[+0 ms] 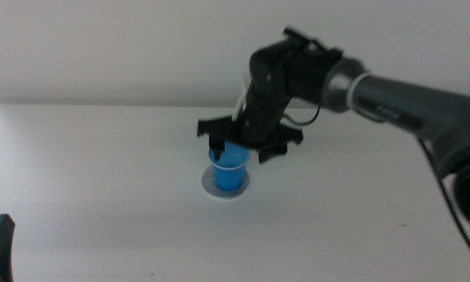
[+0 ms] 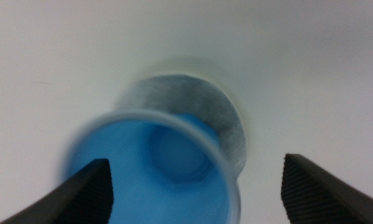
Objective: Place an empty cup on a cup mat.
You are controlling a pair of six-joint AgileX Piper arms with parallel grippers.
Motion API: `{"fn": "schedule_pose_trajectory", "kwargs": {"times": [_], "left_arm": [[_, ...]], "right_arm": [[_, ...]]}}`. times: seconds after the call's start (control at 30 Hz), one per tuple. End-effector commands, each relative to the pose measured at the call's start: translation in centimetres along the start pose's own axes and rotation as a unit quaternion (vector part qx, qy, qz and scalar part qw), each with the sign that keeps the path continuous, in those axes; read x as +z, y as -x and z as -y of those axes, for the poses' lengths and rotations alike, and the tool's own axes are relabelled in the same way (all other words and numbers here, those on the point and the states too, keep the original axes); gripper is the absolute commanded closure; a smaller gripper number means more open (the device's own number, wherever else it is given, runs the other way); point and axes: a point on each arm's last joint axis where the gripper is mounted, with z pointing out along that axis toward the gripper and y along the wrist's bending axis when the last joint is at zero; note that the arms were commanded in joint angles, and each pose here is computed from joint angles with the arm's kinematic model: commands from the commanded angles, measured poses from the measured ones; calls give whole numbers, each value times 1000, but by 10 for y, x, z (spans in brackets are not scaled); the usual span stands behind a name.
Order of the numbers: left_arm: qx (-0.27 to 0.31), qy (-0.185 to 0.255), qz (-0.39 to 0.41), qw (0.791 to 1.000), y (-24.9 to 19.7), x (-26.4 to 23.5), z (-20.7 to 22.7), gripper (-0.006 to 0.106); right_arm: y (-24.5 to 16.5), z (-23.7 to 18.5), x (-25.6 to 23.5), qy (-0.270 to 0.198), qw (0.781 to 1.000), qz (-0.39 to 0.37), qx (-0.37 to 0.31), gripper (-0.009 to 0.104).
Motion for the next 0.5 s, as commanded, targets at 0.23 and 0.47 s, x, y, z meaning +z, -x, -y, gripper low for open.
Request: {"fn": "schedule_pose_trajectory", "kwargs": {"times": [0.23,0.47], "left_arm": [[0,-4,5,1000,-11,-1,0,7],[0,-4,5,1000,-11,-1,0,7]], "right_arm": [[-21,45,-154,14,988,140,-57,21],[-102,155,-232,-6,957,279,-80,19]]}}
